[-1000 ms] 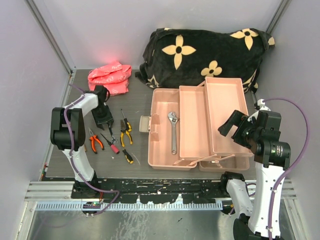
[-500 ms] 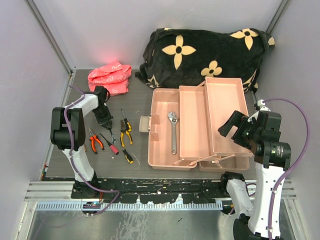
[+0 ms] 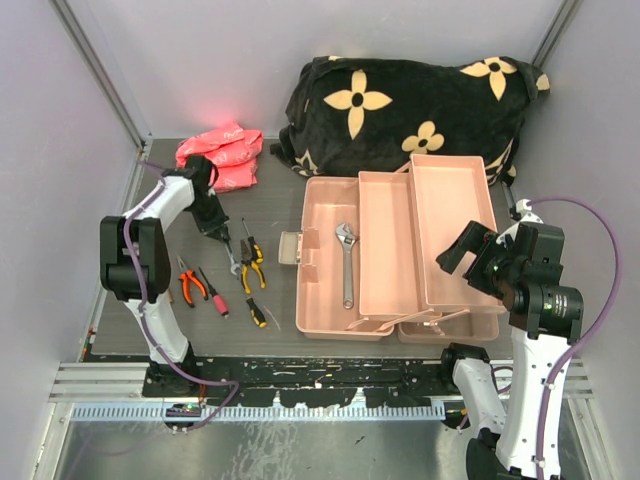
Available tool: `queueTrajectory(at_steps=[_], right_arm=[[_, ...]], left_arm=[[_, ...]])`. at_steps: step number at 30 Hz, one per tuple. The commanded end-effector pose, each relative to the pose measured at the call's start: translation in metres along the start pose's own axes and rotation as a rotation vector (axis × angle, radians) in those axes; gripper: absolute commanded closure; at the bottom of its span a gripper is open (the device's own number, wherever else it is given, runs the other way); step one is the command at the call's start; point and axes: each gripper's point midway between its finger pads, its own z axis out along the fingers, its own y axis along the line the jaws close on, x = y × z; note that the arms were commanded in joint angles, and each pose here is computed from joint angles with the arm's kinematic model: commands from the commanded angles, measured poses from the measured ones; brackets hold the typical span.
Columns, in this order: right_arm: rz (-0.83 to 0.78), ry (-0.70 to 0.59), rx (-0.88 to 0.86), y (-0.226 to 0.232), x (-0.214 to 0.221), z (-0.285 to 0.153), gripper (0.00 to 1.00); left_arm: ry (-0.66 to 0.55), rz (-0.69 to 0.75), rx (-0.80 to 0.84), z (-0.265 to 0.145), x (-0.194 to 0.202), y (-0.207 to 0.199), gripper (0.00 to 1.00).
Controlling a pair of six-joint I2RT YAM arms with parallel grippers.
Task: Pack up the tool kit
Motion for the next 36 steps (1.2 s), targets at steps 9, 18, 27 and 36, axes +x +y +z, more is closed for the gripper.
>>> queueTrajectory(at_steps=[9,18,27,36], right_arm=[[-0.006,-0.054,-0.043,0.008,-0.009,0.000,0.00],[-0.002,-0.062,-0.044,0.009,-0.011,-0.002,0.00],[-0.001,-0.065,-0.037,0.007,-0.007,-0.005,0.00],[-0.002,-0.055,-0.031,0.004,-0.001,-0.006,0.00]], left_arm=[[-0.260,0.115,0.433,-0.169,-0.047,-0.107,1.00],[-0.246,0.345,0.775,-0.246,0.045,-0.240,1.00],[-0.097,0.445,0.706,-0.182,0.129,-0.268,1.00],[-0.021,0.498,0.604,-0.133,0.166,-0.263,1.00]])
